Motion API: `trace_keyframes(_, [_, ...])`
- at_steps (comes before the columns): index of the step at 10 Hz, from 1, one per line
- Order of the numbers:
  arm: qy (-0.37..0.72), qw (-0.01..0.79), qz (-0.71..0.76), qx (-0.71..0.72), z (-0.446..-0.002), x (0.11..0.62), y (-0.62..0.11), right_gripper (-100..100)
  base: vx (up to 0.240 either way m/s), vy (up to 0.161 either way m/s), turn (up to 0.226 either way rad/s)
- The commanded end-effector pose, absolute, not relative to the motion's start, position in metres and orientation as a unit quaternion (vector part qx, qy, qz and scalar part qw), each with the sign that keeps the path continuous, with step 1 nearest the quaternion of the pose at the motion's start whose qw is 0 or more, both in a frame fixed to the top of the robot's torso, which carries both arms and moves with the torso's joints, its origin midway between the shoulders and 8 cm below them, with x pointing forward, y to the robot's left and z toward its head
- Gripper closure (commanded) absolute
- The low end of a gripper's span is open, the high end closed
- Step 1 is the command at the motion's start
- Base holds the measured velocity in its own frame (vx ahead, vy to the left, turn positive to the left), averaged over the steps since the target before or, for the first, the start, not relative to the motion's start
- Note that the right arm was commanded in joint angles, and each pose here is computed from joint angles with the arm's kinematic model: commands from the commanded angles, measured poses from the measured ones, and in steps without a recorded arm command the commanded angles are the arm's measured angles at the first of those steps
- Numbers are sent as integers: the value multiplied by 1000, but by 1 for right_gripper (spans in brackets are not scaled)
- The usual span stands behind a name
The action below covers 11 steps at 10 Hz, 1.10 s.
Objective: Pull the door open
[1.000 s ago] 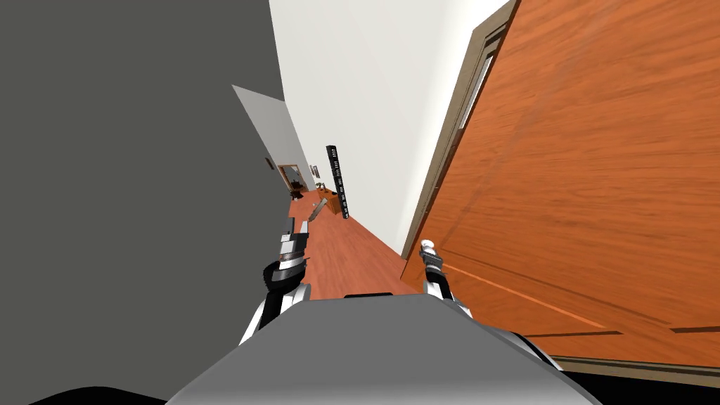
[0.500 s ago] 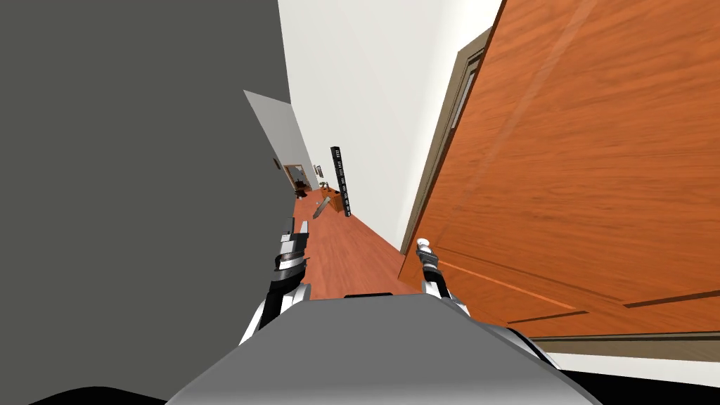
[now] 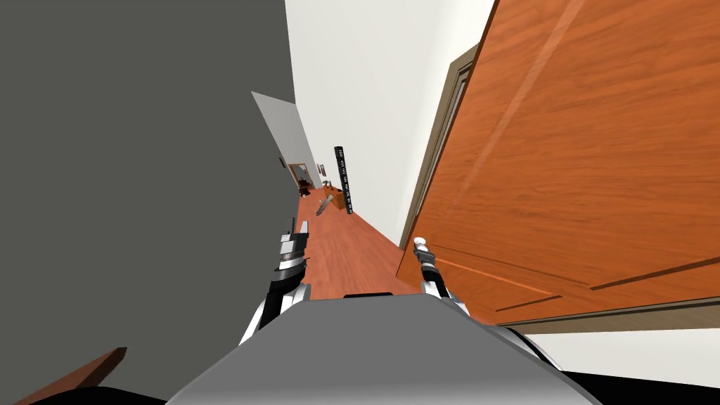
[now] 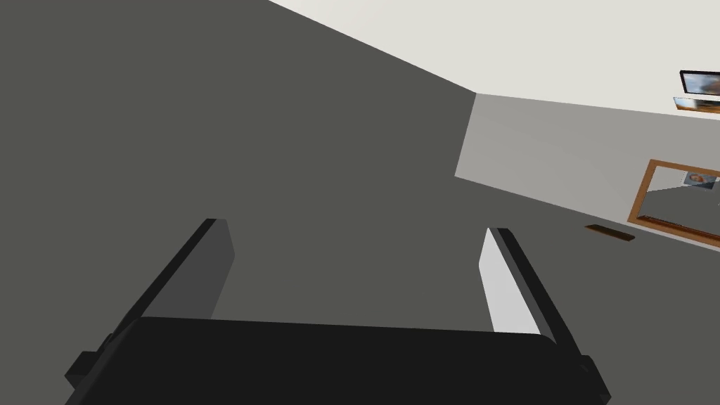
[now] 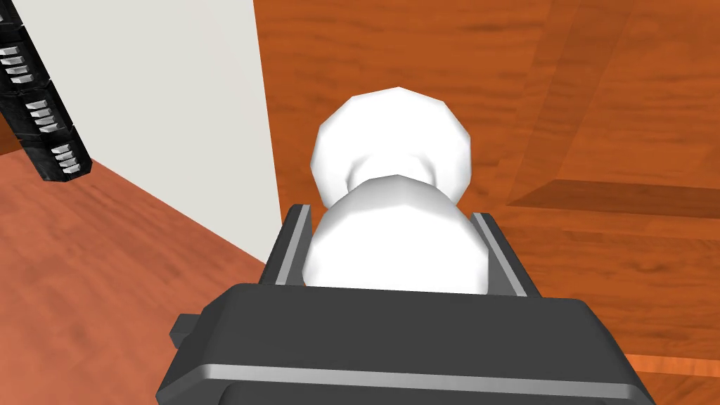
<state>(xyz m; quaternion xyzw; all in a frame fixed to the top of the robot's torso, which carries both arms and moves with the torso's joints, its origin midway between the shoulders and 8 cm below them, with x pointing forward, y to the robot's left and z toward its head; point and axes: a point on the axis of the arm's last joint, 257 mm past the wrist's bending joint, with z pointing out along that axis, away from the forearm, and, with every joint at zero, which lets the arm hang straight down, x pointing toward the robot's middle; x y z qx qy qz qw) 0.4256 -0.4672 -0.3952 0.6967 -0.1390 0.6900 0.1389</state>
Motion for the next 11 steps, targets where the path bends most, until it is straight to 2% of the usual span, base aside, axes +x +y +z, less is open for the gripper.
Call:
trace_keyframes(1, [-130,130,694,696,-393,430,-461,100,-218,-10,59])
trace_keyframes(6, [-105,103,696,703,-396,438,-434,100,-184,-8,60])
trace_keyframes(8, [-94,93,698,704,-395,443,-421,100,-226,-69,127])
trace_keyframes(11, [-79,79,701,705,-394,449,-402,100,-134,-33,46])
